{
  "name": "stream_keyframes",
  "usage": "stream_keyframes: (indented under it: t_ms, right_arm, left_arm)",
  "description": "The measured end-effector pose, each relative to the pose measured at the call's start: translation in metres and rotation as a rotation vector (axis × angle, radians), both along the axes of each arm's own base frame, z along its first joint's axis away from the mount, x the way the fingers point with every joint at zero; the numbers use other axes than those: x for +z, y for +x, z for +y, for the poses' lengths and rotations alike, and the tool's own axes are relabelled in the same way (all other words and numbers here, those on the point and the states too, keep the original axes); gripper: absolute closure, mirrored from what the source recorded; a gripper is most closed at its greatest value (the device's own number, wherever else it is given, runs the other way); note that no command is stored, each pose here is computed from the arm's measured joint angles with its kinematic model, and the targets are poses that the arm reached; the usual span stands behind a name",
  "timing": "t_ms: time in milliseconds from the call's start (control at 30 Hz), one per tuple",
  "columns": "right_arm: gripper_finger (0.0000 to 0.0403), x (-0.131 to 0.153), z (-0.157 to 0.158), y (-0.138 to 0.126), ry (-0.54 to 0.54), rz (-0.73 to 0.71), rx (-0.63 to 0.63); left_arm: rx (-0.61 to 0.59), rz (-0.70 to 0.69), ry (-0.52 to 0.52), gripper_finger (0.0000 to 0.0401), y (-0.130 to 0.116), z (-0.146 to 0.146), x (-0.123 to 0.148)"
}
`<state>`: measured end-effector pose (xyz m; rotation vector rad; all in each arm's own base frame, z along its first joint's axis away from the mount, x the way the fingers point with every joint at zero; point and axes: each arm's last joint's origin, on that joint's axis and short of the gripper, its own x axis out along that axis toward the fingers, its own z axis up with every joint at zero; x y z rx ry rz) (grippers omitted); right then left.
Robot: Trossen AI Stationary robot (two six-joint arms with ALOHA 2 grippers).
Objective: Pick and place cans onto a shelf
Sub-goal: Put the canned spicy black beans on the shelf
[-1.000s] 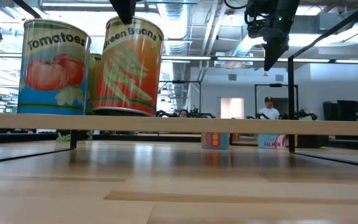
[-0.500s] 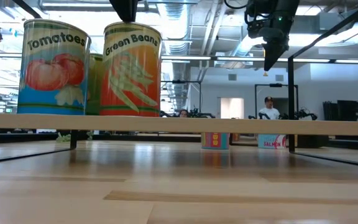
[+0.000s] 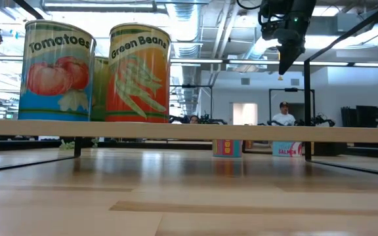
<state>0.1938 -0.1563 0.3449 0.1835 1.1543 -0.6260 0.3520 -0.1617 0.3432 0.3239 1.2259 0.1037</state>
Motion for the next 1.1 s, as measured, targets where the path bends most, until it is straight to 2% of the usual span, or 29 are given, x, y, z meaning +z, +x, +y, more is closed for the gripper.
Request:
stream_keyframes:
  t_ms: [67, 133, 333, 467, 567, 767, 833, 933, 1100]
  right_arm:
    - [0.037, 0.0, 0.0, 0.0, 0.0, 0.0, 0.0]
    - [0.037, 0.0, 0.0, 0.0, 0.0, 0.0, 0.0]
    - [0.037, 0.0, 0.0, 0.0, 0.0, 0.001, 0.002]
    - [0.037, 0.0, 0.0, 0.0, -0.005, 0.008, 0.019]
    - [0.037, 0.0, 0.0, 0.0, -0.006, 0.009, 0.023]
    - [0.037, 0.0, 0.0, 0.0, -0.007, 0.01, 0.026]
    - [0.037, 0.0, 0.0, 0.0, -0.011, 0.015, 0.037]
    - [0.037, 0.0, 0.0, 0.0, -0.024, 0.033, 0.081]
    - [0.037, 0.0, 0.0, 0.0, -0.023, 0.033, 0.08]
  left_arm:
    - [-0.021, -0.022, 0.109, 0.0353, 0.001, 0.005, 0.002]
    - [-0.037, -0.029, 0.156, 0.0353, 0.004, 0.011, 0.003]
    - [0.067, 0.032, 0.103, 0.0353, 0.018, 0.046, -0.01]
    - [0.113, 0.092, 0.119, 0.0353, 0.022, 0.064, -0.027]
    - [0.114, 0.114, 0.124, 0.0353, 0.025, 0.07, -0.035]
    - [0.099, 0.129, 0.033, 0.0353, 0.026, 0.069, -0.036]
    - [0.101, 0.114, 0.068, 0.0353, 0.027, 0.069, -0.036]
    - [0.099, 0.117, 0.174, 0.0353, 0.023, 0.073, -0.027]
    - [0.126, 0.082, 0.295, 0.0353, 0.023, 0.089, -0.01]
